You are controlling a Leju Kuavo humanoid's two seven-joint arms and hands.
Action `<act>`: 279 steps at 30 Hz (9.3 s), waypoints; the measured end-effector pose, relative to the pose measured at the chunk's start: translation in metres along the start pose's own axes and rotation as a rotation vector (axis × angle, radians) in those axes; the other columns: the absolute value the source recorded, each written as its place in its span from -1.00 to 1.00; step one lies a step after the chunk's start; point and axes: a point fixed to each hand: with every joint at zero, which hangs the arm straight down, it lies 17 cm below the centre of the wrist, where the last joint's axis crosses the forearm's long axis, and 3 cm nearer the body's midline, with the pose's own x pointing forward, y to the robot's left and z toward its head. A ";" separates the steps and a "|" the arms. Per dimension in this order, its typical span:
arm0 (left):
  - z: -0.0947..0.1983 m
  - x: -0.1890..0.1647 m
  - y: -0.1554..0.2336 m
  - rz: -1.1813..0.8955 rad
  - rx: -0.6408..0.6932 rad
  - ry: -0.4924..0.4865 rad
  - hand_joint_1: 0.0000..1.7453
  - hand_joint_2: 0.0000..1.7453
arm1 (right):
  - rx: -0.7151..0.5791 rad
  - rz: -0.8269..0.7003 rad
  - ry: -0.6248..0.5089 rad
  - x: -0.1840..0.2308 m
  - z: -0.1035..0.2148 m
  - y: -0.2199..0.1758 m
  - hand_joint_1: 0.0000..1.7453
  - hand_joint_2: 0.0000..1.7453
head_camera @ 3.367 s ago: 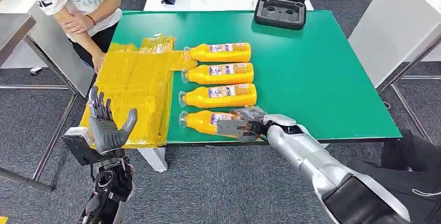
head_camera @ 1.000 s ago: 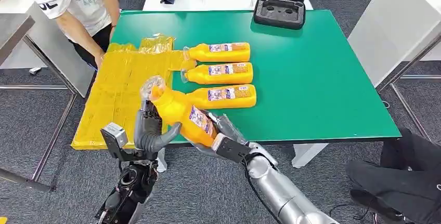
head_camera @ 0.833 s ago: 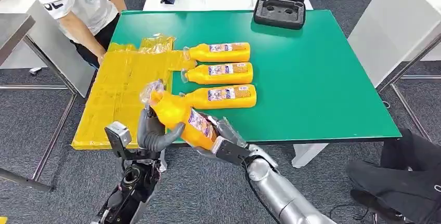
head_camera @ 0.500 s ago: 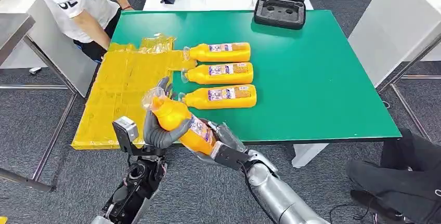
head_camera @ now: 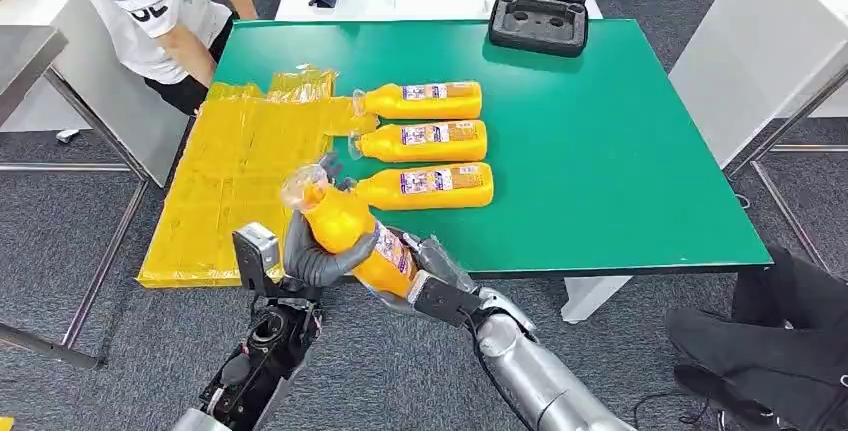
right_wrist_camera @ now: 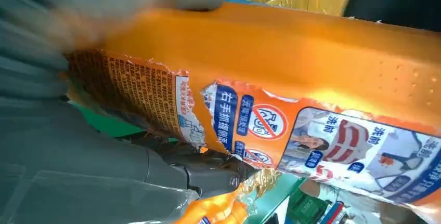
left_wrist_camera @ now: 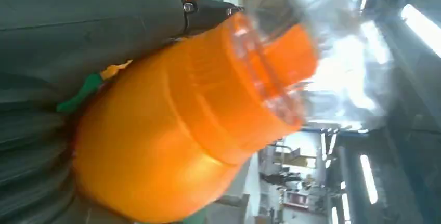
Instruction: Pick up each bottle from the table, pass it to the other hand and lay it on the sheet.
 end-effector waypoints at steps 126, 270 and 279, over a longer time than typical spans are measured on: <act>-0.088 0.027 0.215 -0.835 0.110 -0.004 1.00 1.00 | -0.185 -0.002 -0.125 0.051 0.026 -0.054 -1.00 -1.00; 0.027 -0.175 0.196 -1.236 -0.568 0.761 -1.00 -1.00 | -0.228 -0.066 0.012 0.015 0.019 -0.060 -1.00 -1.00; 0.015 -0.166 0.197 -1.215 -0.522 0.687 -1.00 -1.00 | -0.231 -0.065 0.021 0.013 0.019 -0.059 -1.00 -1.00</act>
